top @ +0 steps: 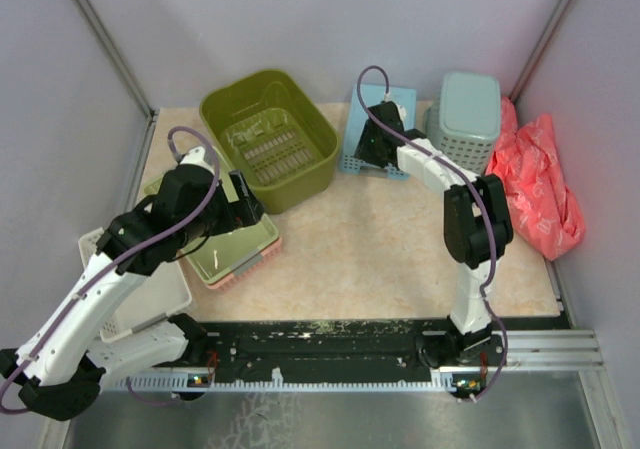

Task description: Turn the large container upside down

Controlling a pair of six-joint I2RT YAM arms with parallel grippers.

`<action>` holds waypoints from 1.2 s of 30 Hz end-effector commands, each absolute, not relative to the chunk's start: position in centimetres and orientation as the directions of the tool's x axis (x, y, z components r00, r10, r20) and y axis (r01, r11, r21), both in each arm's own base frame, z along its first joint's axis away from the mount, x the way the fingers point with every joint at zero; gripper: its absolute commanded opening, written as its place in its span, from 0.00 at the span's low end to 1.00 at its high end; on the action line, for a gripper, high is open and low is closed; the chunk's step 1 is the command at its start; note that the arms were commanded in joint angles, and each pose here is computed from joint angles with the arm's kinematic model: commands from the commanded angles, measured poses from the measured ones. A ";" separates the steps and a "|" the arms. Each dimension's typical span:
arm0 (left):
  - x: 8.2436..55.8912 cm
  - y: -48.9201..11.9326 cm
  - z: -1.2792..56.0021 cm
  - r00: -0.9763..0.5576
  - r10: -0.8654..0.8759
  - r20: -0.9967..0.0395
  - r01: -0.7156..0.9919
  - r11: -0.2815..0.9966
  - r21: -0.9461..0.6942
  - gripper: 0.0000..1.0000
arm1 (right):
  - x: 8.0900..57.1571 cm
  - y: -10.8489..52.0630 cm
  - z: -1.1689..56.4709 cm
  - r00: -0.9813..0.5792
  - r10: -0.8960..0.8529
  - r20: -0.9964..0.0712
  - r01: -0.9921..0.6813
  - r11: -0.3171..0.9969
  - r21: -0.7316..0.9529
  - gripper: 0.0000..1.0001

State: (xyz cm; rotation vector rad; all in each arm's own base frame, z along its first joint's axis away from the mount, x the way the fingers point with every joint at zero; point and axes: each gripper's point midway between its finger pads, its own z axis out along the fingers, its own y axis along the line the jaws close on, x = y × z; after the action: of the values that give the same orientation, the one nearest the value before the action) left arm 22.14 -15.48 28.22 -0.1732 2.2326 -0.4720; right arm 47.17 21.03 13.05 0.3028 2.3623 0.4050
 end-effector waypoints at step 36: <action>23.0 -19.8 33.5 -0.541 -0.175 -0.823 0.364 0.833 -0.416 1.00 | 42.5 24.6 32.7 -0.588 0.212 -0.780 -0.151 0.919 0.364 0.00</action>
State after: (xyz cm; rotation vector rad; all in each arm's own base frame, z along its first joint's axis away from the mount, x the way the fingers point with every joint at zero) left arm 22.56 -19.37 29.41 0.1014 2.1502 -0.6466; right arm 44.56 25.01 18.09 0.0173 2.4733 0.2893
